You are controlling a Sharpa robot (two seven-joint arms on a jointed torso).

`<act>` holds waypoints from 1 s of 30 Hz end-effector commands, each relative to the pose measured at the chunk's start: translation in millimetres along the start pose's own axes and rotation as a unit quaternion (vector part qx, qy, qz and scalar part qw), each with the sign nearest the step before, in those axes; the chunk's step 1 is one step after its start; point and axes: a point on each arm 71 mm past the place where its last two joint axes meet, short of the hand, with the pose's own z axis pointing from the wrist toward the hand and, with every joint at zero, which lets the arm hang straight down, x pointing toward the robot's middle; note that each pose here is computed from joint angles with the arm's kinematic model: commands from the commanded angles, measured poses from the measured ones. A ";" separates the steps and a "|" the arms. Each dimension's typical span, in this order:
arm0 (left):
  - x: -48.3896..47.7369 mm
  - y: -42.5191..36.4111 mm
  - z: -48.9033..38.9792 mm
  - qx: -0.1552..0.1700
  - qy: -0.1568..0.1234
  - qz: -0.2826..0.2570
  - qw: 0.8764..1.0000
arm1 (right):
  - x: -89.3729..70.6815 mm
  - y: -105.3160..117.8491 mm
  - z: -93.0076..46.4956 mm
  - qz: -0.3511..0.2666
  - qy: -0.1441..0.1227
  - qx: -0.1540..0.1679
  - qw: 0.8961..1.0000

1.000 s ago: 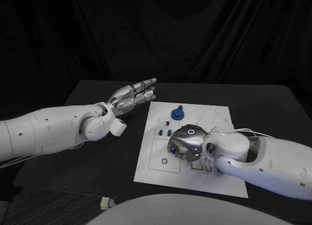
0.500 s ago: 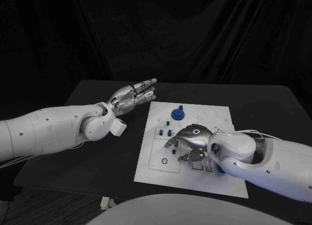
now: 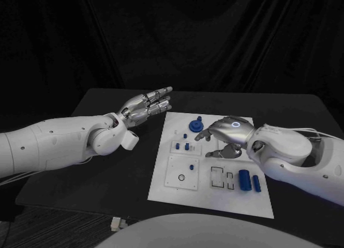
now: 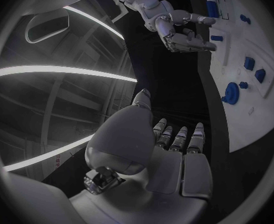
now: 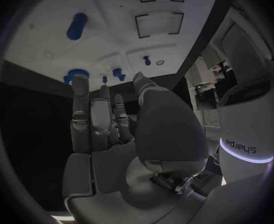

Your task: Assemble the parts on the task board

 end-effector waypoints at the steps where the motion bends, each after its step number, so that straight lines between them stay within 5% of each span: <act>1: 0.9 -0.9 0.0 0.007 0.002 -0.006 1.000 | -19.8 -11.9 -10.1 0.042 -0.060 0.030 0.997; 6: 0.8 -0.8 0.2 0.007 0.002 -0.006 1.000 | -32.6 -36.3 -26.2 0.049 -0.073 0.071 0.994; 11: 1.6 -0.7 0.7 0.007 0.002 -0.006 1.000 | -29.8 -57.2 -35.5 0.049 -0.058 0.108 0.991; 30: 2.0 -0.5 1.3 0.007 0.002 -0.006 1.000 | 23.9 -72.9 -47.0 0.069 0.033 0.153 0.985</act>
